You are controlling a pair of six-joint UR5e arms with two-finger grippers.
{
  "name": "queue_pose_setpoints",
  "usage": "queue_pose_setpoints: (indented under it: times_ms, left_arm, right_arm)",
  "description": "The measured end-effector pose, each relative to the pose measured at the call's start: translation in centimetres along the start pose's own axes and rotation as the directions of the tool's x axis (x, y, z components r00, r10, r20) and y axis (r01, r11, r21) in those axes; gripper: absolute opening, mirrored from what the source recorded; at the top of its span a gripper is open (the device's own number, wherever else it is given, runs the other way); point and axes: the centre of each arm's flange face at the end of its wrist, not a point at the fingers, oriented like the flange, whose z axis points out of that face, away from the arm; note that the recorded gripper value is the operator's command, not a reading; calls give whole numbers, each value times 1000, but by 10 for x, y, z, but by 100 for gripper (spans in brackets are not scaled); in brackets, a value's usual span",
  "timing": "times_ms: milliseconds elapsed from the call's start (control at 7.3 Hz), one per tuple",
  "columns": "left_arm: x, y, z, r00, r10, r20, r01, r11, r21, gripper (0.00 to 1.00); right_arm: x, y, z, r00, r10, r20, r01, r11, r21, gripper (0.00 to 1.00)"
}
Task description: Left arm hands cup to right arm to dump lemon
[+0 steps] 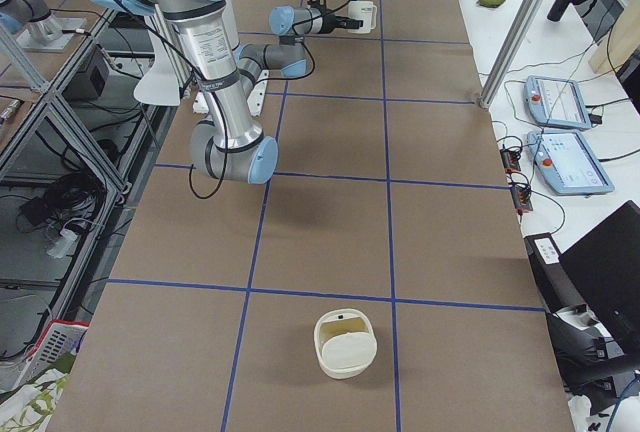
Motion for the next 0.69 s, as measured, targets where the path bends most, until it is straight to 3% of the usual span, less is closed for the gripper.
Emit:
queue_pose_setpoints:
  times_ms: [685]
  left_arm:
    - [-4, 15, 6, 1000, -8, 8, 8, 1000, -24, 0]
  right_arm:
    - [-1, 3, -1, 1000, -13, 0, 13, 1000, -4, 99]
